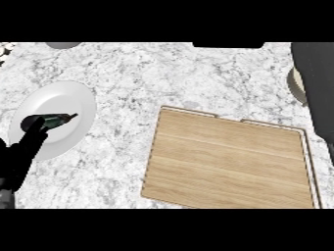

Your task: Pick the lemon from the tray and place it in the tiered basket

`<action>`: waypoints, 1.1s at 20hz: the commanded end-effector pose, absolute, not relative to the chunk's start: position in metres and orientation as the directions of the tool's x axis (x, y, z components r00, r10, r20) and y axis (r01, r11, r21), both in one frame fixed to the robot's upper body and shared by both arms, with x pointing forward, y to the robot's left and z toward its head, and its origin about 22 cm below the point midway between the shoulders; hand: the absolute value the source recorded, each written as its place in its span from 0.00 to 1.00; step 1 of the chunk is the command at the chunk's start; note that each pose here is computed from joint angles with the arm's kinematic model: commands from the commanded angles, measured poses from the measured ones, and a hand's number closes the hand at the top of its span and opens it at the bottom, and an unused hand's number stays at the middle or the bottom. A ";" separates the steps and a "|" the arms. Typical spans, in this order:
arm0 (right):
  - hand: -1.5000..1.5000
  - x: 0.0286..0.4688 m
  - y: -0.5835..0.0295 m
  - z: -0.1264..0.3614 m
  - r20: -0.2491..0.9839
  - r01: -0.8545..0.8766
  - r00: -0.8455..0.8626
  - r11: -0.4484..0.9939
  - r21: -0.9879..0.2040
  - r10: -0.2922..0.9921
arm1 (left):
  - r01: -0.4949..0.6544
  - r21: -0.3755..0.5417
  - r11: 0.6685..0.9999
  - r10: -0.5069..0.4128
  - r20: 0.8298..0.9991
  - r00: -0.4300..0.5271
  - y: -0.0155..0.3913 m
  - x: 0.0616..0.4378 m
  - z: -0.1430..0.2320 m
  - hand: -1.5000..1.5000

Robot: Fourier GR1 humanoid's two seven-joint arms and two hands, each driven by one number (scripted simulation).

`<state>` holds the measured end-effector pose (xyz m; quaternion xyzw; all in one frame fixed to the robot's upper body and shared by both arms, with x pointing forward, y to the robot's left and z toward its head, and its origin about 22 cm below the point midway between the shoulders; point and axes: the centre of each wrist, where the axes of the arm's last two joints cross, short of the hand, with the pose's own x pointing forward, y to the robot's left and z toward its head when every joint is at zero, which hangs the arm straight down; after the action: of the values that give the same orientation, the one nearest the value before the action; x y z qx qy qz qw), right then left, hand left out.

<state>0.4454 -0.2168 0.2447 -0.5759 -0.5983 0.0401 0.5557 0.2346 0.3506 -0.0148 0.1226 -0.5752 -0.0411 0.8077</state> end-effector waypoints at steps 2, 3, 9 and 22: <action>1.00 0.459 -0.261 0.257 0.692 0.668 0.226 0.409 -0.622 0.685 | -0.063 0.245 0.968 -0.209 0.915 0.344 0.356 0.223 -0.019 0.50; 1.00 0.460 -0.267 0.251 0.696 0.680 0.213 0.408 -0.610 0.686 | -0.063 0.247 0.967 -0.211 0.912 0.352 0.343 0.232 -0.025 0.50; 1.00 0.467 -0.297 0.226 0.680 0.674 0.236 0.388 -0.629 0.694 | -0.052 0.241 0.969 -0.211 0.919 0.332 0.362 0.226 -0.020 0.50; 1.00 0.450 -0.365 0.289 -0.059 0.364 0.464 -0.251 -0.897 0.884 | -0.063 0.261 0.963 -0.224 0.911 0.345 0.358 0.242 -0.012 0.50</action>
<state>0.4536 -0.3538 0.2689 -0.7243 -0.4499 0.2610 0.4525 0.2400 0.3529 -0.0121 0.1161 -0.5762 -0.0513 0.8074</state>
